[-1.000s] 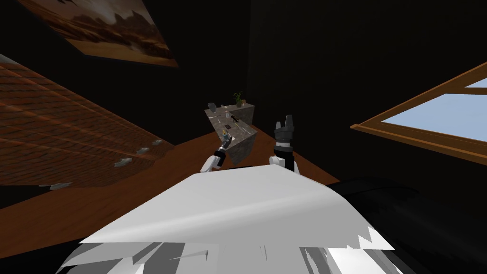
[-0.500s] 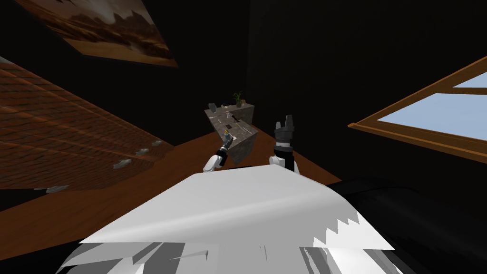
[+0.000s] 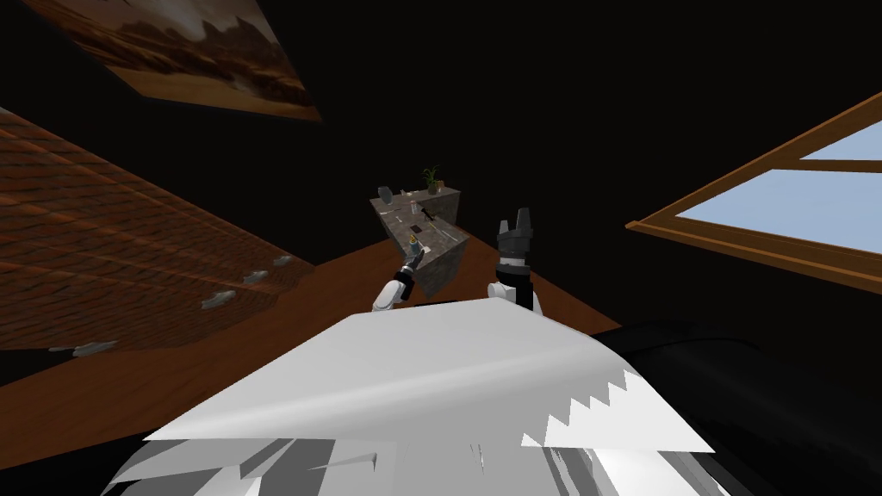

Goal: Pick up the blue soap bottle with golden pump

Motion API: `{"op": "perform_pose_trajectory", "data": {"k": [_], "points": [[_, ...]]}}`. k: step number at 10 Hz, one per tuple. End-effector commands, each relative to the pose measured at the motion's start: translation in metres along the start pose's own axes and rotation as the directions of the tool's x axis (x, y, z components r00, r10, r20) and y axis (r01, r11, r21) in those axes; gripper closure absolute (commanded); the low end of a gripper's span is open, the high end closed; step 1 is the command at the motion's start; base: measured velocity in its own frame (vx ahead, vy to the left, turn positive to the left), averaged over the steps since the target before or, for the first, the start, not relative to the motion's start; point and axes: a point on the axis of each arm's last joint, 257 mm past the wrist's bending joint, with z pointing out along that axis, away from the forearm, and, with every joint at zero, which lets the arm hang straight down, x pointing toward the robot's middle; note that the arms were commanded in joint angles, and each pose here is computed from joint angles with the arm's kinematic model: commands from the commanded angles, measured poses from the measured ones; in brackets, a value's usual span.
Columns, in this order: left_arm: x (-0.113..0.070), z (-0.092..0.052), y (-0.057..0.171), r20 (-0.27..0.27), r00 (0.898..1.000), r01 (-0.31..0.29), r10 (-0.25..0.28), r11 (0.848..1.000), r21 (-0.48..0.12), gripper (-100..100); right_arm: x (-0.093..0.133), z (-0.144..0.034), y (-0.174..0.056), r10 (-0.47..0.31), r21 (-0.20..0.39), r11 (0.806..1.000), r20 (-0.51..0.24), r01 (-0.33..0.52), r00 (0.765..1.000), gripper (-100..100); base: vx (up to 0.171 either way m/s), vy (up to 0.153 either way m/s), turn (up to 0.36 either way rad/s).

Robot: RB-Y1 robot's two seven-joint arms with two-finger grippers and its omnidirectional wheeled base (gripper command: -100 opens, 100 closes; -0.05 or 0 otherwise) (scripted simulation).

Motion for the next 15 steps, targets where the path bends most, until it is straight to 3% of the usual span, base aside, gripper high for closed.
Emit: {"op": "perform_pose_trajectory", "data": {"k": [1,2,3,5,15], "points": [[0.001,0.002,-0.001,-0.001,0.999,-0.033,0.033,0.999,0.001,-100,0.000,0.000,0.000,0.000,0.000,1.000,0.000,0.000,1.000,0,-0.010,0.067,-0.026],[0.006,0.005,-0.001,-0.006,0.999,-0.038,0.038,0.999,-0.002,-100,0.000,0.000,0.000,0.000,0.000,1.000,0.000,0.000,1.000,0,-0.013,0.084,-0.043],[0.009,0.008,-0.003,-0.008,0.996,-0.092,0.092,0.996,-0.001,-100,0.000,0.000,0.000,0.000,0.000,1.000,0.000,0.000,1.000,0,-0.007,0.113,-0.056],[0.012,0.011,-0.004,-0.008,0.991,-0.136,0.136,0.991,0.000,-100,0.000,0.000,0.000,0.000,0.000,1.000,0.000,0.000,1.000,0,-0.016,0.102,-0.047],[0.025,0.029,-0.011,-0.007,0.960,-0.280,0.280,0.960,0.025,-100,0.000,0.000,0.000,0.000,0.000,1.000,0.000,0.000,1.000,0,0.027,0.051,-0.029]]}}
